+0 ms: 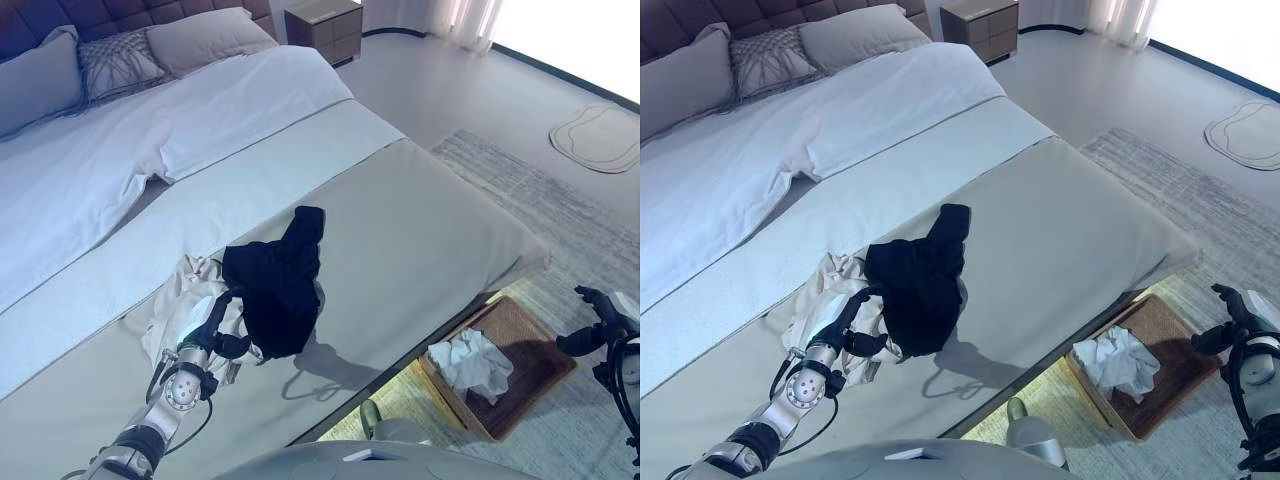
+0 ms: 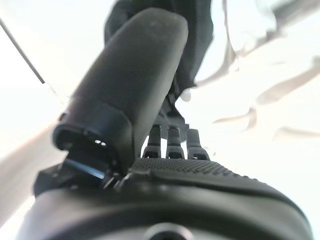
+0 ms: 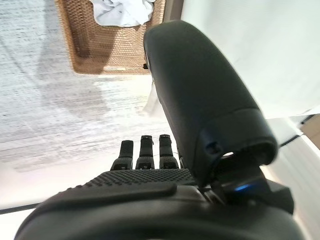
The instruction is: Pick up the clothes from the bed and place them into the basket
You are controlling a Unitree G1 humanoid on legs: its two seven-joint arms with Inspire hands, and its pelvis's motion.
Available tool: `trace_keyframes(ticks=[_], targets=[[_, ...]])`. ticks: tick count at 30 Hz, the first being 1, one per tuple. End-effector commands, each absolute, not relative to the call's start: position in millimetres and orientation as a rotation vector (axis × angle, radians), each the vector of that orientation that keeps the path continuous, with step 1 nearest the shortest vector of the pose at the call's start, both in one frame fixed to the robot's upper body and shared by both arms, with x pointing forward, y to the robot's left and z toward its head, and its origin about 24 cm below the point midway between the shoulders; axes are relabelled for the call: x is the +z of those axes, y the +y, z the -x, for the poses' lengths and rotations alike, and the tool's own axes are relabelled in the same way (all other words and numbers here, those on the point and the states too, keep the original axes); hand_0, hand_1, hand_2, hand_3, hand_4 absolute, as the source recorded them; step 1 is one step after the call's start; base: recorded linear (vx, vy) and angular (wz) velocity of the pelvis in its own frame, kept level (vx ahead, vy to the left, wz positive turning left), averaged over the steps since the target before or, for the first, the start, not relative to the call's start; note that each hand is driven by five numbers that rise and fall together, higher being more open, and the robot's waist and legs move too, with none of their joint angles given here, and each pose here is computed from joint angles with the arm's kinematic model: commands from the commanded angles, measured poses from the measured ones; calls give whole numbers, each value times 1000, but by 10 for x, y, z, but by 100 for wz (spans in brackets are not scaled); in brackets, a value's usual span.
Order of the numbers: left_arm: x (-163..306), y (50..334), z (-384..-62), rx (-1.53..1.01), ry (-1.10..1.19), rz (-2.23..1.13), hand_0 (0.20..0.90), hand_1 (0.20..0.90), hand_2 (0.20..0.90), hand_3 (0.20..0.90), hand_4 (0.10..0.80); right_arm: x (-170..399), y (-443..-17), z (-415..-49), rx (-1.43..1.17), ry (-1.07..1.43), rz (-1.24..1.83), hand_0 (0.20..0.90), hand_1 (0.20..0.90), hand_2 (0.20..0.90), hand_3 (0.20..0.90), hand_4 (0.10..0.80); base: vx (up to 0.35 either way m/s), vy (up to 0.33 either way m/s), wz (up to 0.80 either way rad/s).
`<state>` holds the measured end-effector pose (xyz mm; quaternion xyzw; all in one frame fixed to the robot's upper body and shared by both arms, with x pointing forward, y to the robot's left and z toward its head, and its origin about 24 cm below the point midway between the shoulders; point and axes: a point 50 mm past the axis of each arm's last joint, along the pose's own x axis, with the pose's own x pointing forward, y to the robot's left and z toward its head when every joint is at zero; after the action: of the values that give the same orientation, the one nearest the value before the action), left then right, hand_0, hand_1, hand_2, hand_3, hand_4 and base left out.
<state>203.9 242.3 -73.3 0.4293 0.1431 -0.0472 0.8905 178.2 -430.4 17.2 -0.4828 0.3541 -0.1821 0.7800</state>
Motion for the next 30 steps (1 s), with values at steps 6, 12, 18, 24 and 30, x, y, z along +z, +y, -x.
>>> trace_keyframes(ticks=[6, 12, 18, 24, 30], targets=[[-169, 2544, -2452, 70, -97, -1191, 900, 900, 900, 900, 800, 647, -4139, -2306, -508, 439, 1121, 900, 900, 900, 900, 800, 8, 5, 18], [-173, 2574, -2390, 143, -143, -1253, 900, 900, 900, 900, 800, 1063, -3686, -2669, -502, 21, 1217, 900, 900, 900, 900, 800, 0, 17, 14], [-203, 2644, -2287, 172, -172, -1335, 900, 900, 900, 900, 800, 1228, -3295, -2913, -404, -171, 1192, 900, 900, 900, 900, 800, 31, 27, 20], [-201, 2728, -2209, 243, -215, -1406, 900, 900, 900, 900, 800, 1206, -2977, -3155, -263, -186, 1261, 900, 900, 900, 900, 800, 63, 40, 23], [-123, 2738, -2238, 245, -253, -1414, 900, 900, 900, 900, 800, 1190, -2793, -3338, -191, -124, 1300, 900, 900, 900, 900, 800, 2, 15, 37]])
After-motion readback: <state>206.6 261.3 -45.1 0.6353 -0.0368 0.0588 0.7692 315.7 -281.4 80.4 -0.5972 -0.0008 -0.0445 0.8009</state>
